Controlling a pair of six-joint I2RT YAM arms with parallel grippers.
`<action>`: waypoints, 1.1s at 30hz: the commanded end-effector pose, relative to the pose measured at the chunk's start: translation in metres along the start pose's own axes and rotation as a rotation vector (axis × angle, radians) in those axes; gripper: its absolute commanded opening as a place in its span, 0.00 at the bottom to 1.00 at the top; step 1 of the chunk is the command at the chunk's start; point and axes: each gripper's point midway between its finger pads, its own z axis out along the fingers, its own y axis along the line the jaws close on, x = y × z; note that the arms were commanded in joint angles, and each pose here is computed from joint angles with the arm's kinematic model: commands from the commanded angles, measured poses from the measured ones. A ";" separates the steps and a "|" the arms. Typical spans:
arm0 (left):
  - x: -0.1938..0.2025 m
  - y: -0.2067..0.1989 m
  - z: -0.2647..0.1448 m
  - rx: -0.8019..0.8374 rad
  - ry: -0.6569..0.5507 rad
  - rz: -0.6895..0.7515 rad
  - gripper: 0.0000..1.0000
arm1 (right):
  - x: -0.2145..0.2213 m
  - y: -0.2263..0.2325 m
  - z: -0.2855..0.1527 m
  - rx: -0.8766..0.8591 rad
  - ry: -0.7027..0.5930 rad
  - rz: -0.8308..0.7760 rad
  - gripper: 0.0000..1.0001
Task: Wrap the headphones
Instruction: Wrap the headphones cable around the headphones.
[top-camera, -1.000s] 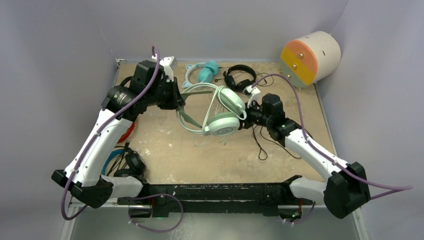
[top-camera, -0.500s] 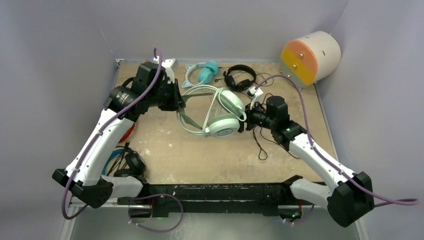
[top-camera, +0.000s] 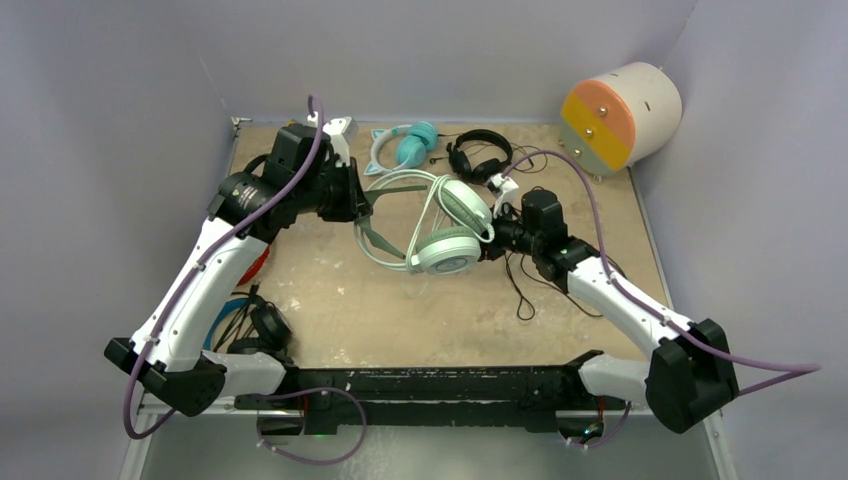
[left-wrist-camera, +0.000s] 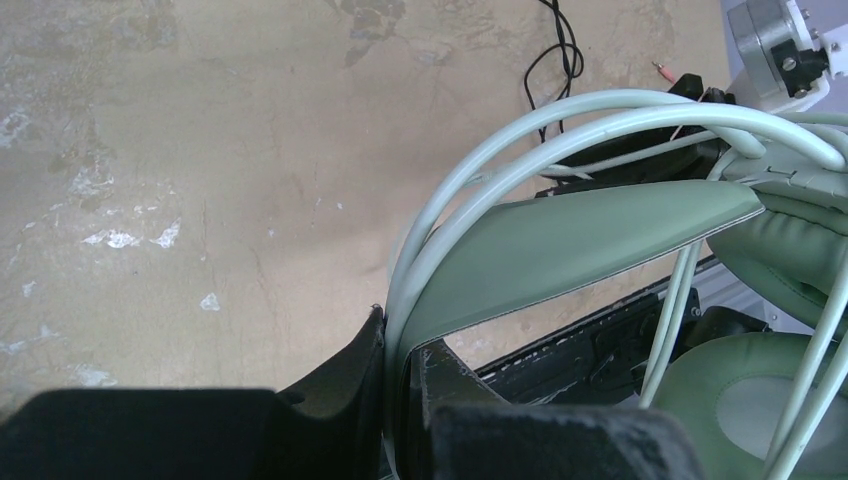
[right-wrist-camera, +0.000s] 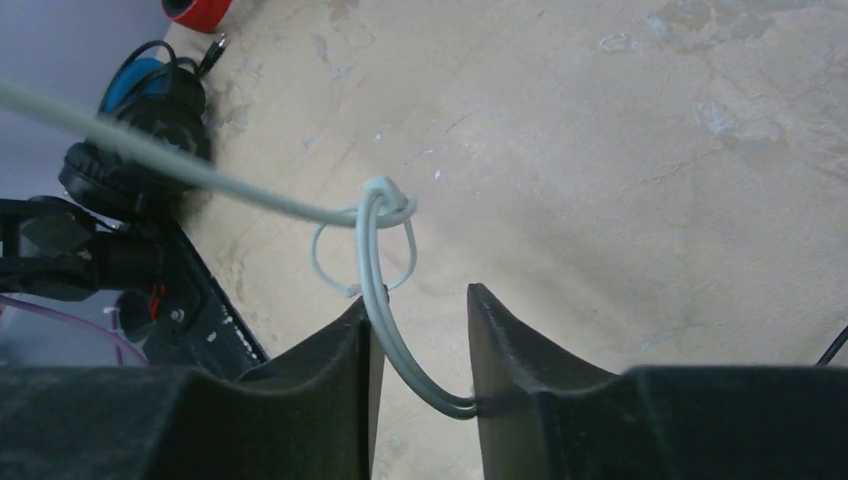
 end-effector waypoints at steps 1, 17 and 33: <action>-0.031 -0.022 -0.008 0.113 -0.111 -0.029 0.00 | -0.011 0.006 -0.006 -0.008 -0.042 0.012 0.30; -0.133 0.068 -0.062 0.010 -0.388 -0.289 0.00 | 0.044 -0.081 -0.021 0.458 -0.007 0.329 0.00; -0.144 0.150 -0.113 -0.277 -0.624 -0.510 0.00 | 0.092 -0.178 -0.161 1.345 -0.293 0.835 0.00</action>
